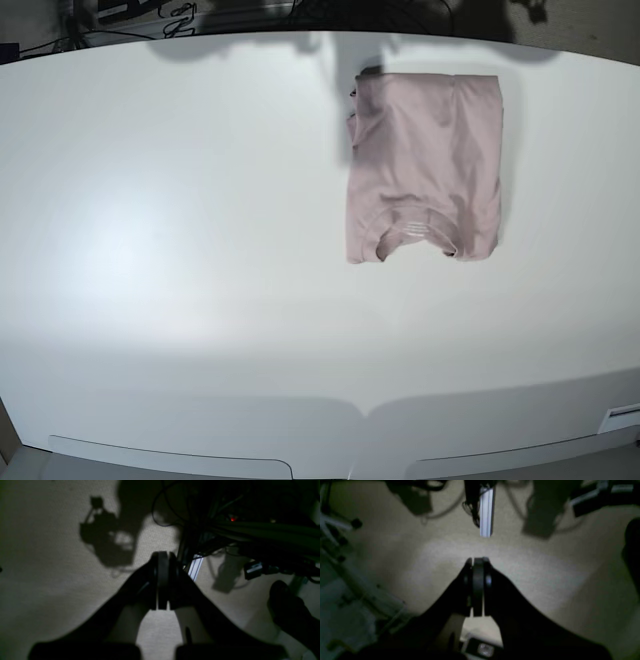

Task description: Fold the T-shirt properly

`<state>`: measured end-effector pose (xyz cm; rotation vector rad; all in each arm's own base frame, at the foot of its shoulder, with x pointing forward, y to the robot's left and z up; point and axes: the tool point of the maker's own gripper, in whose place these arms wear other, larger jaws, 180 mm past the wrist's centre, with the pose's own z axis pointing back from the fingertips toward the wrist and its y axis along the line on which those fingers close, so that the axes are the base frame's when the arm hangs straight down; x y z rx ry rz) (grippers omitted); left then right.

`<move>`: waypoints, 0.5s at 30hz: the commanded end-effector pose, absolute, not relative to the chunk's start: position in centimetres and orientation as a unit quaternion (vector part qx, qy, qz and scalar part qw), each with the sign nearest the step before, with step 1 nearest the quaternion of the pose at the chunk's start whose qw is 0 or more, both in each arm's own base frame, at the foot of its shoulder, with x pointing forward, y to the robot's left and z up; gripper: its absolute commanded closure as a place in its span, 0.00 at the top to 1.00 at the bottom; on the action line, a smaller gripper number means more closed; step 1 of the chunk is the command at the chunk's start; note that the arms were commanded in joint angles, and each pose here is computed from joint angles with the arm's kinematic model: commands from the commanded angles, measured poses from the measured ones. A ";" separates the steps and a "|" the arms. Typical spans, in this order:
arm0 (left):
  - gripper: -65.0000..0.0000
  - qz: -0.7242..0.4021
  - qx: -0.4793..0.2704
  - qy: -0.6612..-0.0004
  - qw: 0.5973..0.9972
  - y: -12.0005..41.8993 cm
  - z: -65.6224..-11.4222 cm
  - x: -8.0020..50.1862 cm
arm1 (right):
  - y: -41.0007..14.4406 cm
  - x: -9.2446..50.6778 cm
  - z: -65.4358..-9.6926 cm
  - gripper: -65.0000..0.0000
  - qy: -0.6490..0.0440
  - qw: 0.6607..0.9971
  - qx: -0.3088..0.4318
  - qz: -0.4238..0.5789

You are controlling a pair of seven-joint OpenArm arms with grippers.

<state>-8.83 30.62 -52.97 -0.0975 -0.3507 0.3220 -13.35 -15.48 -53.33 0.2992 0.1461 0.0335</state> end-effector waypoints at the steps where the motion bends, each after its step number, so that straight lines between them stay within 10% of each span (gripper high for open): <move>1: 0.00 0.159 -0.046 -0.162 0.973 31.0 -53.2 -9.6 | -16.6 -14.2 -53.9 0.00 0.088 0.986 0.144 0.016; 15: 0.00 0.185 -0.060 -0.103 0.975 27.1 -60.8 -6.7 | -25.3 -7.8 -60.9 0.00 0.031 0.992 0.093 -0.078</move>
